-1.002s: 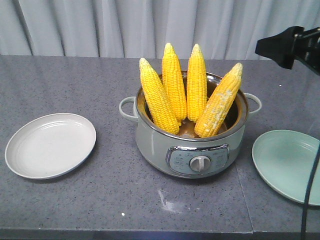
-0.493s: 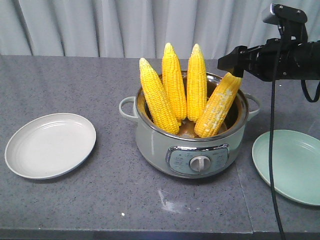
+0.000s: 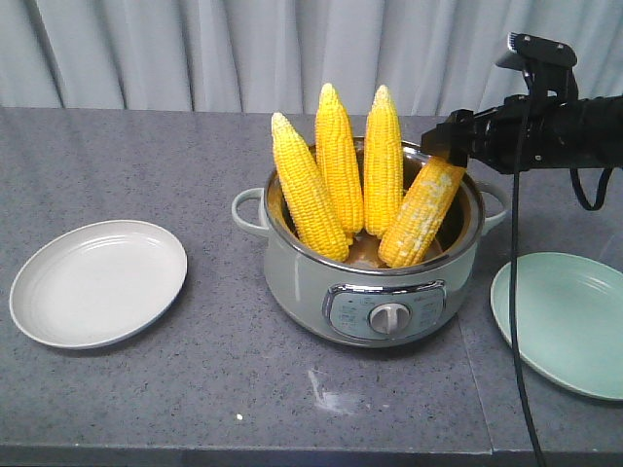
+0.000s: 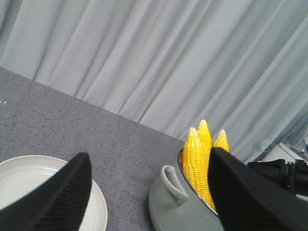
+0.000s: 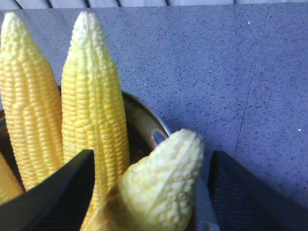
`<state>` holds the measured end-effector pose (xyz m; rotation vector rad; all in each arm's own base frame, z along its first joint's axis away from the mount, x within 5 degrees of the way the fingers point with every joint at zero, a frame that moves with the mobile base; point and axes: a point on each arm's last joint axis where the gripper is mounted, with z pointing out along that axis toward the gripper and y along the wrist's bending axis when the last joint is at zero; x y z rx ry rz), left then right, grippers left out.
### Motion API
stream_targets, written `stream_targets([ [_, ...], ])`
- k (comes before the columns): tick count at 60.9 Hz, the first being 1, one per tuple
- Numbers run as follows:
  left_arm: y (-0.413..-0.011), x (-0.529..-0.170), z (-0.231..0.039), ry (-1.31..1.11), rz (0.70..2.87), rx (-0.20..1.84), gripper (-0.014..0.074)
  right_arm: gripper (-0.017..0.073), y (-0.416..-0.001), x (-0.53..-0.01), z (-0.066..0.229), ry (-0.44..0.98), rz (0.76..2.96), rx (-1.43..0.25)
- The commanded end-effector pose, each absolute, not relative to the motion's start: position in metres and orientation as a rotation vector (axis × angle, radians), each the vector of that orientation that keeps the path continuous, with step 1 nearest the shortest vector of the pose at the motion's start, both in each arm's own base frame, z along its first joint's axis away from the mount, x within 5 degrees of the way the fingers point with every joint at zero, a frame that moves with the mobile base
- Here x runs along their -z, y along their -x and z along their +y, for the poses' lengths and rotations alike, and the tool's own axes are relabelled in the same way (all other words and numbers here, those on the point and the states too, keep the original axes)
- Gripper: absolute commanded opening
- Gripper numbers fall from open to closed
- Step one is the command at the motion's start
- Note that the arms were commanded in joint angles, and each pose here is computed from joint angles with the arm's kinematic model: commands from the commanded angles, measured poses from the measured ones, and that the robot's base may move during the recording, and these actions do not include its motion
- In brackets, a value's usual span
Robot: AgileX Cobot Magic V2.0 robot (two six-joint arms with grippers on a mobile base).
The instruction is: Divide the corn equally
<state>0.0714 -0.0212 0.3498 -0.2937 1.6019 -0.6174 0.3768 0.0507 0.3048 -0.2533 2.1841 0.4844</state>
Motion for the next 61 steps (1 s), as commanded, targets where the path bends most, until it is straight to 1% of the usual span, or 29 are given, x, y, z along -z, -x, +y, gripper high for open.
stream_targets([
  [1, -0.072, -0.363, -0.019, 0.309, 1.537, 0.622, 0.0502, 0.0391, -0.372, -0.331, 0.051, 0.258, 2.103, -0.483],
  [15, -0.072, -0.364, -0.018, 0.313, 1.529, 0.619, 0.0502, 0.0100, -0.371, -0.331, 0.052, 0.287, 2.102, -0.480],
  [22, -0.072, -0.363, -0.019, 0.314, 1.531, 0.623, 0.0502, -0.0011, -0.367, -0.339, 0.052, 0.285, 2.077, -0.476],
  [30, -0.072, -0.364, -0.019, 0.313, 1.529, 0.624, 0.0502, -0.0009, -0.356, -0.372, 0.050, 0.291, 1.980, -0.448],
  [40, -0.072, -0.373, -0.019, 0.277, 1.518, 0.600, 0.0502, -0.0009, -0.327, -0.440, 0.044, 0.311, 1.791, -0.412],
  [49, -0.085, -0.388, -0.021, 0.206, 1.560, 0.568, 0.0502, -0.0009, -0.281, -0.498, 0.043, 0.338, 1.608, -0.365],
  [54, -0.099, -0.400, -0.022, 0.163, 1.578, 0.567, 0.0502, -0.0009, -0.256, -0.516, 0.041, 0.355, 1.543, -0.323],
  [61, -0.129, -0.413, -0.026, 0.088, 1.631, 0.595, 0.0502, -0.0009, -0.215, -0.536, 0.040, 0.401, 1.478, -0.261],
])
